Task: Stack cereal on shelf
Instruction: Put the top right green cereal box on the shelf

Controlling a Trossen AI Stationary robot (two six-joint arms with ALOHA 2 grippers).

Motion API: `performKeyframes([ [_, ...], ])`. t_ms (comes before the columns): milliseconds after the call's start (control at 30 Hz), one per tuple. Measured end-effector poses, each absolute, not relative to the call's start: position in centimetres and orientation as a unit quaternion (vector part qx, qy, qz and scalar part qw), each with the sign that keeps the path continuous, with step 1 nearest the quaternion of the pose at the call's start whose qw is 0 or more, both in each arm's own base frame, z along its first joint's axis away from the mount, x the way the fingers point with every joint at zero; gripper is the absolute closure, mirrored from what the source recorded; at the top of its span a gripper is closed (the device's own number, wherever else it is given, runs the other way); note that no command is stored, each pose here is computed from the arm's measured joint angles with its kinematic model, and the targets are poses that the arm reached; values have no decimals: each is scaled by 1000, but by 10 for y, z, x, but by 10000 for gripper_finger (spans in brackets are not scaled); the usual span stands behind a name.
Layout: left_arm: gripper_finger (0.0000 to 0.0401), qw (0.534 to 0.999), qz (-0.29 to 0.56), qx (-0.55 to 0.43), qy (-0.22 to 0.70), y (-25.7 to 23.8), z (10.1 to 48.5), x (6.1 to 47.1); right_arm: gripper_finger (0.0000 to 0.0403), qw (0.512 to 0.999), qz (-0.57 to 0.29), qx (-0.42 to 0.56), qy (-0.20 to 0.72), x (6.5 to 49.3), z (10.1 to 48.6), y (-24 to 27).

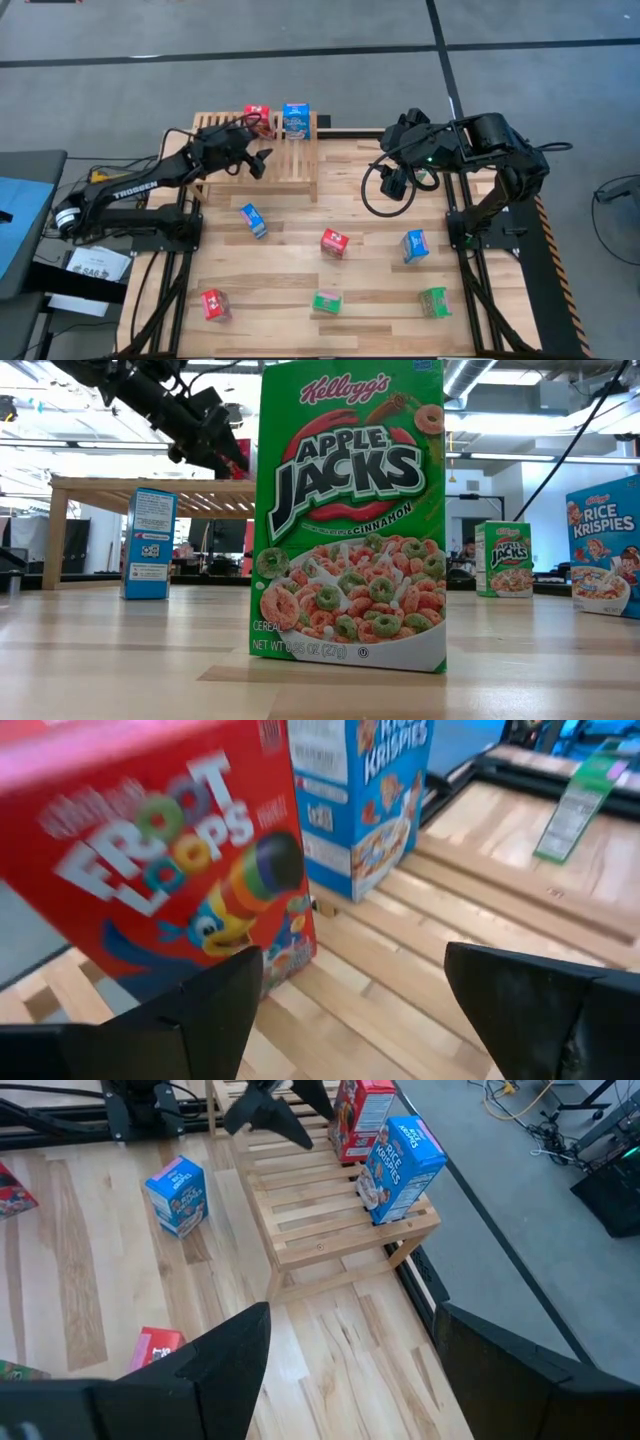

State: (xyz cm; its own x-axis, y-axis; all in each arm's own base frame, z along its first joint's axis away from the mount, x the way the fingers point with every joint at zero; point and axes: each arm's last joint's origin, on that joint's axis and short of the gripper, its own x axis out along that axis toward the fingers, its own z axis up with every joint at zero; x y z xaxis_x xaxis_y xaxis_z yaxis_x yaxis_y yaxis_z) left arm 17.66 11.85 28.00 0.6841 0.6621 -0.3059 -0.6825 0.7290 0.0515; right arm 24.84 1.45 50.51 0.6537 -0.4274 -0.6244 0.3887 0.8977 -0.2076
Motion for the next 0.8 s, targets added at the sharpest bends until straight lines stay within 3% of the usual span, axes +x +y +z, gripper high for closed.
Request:
performKeyframes([
  [800, 97, 982, 153, -77, 75, 38, 312, 157, 97, 908, -198, -31, 369, 243, 502, 33],
])
